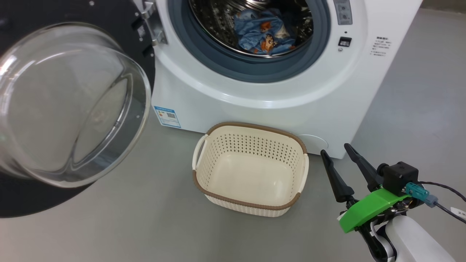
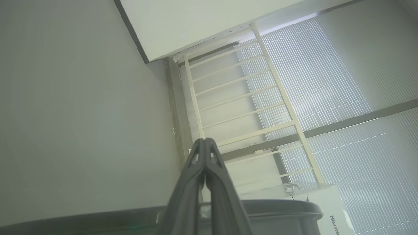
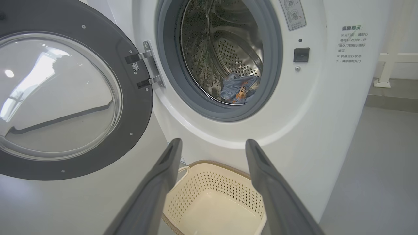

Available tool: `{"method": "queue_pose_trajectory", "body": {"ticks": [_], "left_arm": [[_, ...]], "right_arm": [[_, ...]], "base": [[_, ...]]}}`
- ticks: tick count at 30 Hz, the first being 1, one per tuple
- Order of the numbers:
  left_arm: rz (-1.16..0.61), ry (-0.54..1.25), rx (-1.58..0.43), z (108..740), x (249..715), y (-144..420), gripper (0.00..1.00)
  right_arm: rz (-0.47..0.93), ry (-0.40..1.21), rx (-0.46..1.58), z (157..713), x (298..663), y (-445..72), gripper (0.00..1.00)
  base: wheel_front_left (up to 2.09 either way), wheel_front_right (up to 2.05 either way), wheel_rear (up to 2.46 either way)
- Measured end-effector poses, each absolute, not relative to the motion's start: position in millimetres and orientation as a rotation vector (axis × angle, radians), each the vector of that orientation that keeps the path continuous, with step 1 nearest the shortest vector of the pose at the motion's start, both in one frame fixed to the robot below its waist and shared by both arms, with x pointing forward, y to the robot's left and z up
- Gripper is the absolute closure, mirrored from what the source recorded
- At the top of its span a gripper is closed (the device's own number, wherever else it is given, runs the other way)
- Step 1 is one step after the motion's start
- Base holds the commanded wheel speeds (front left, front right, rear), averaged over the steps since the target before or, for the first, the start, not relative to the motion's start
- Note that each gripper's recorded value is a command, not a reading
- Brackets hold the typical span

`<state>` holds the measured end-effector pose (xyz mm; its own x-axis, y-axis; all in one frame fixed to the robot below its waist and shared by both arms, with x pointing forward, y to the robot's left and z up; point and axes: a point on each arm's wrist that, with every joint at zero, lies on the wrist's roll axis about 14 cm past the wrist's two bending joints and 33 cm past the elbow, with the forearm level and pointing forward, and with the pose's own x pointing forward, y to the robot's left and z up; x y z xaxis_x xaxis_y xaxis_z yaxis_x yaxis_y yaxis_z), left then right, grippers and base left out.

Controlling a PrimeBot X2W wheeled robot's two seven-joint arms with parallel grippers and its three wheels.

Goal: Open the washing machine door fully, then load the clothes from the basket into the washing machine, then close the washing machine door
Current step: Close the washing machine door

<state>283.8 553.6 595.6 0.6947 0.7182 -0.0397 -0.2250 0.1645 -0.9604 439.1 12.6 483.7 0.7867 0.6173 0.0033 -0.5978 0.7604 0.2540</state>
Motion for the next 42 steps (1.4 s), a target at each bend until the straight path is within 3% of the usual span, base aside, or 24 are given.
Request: {"method": "queue_pose_trajectory", "body": {"ticks": [20, 42], "left_arm": [[0.627, -0.217, -1.256, 579, 314, 537, 1.00], [0.211, 0.307, -1.201, 572, 304, 454, 1.00]], "right_arm": [[0.638, 0.098, 0.243, 474, 445, 5, 0.00], [0.666, 0.062, 0.253, 498, 421, 17, 0.00]], "base": [[0.00, 0.00, 0.00], [0.00, 0.00, 0.00]]}}
